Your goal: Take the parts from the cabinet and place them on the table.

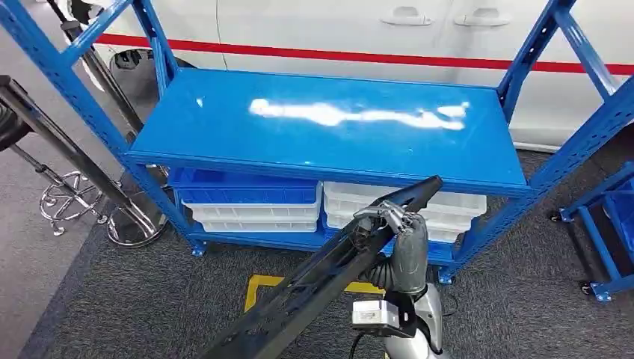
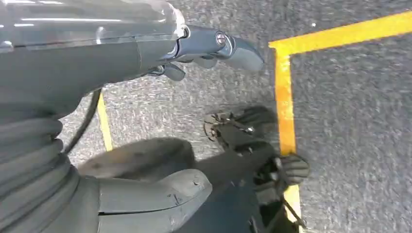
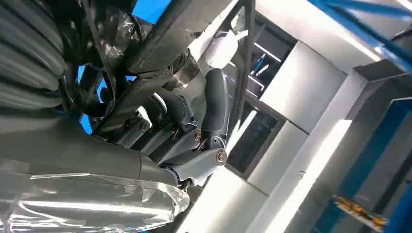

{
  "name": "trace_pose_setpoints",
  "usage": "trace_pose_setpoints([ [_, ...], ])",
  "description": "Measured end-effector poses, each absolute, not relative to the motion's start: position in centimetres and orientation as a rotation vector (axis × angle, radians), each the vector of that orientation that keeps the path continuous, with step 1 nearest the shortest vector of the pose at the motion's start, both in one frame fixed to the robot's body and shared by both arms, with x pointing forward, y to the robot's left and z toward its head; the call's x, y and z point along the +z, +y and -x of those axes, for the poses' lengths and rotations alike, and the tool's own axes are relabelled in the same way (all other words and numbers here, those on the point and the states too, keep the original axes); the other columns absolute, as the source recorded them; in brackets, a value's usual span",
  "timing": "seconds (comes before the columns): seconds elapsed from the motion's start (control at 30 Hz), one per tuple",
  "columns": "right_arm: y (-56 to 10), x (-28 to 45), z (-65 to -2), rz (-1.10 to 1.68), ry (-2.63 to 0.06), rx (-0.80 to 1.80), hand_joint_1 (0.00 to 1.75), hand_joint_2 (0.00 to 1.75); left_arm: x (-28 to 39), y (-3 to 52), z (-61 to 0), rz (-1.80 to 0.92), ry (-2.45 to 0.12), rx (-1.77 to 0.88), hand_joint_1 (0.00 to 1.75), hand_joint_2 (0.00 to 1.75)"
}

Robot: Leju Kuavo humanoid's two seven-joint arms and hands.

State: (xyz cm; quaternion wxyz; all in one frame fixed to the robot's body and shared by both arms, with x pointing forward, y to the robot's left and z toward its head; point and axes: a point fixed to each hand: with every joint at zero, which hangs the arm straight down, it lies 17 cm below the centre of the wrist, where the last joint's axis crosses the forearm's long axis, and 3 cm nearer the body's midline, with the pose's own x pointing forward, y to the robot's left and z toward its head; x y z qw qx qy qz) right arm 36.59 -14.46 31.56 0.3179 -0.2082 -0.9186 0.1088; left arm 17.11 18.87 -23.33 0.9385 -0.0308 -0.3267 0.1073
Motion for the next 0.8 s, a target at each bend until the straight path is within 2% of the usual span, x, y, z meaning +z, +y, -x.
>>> trace_pose_setpoints([
  [0.8,-13.5,28.8,-34.5,0.566,-2.368,0.297,1.75,1.75,-23.4,18.0,-16.8,0.077,-0.653,0.213,0.00,1.75],
])
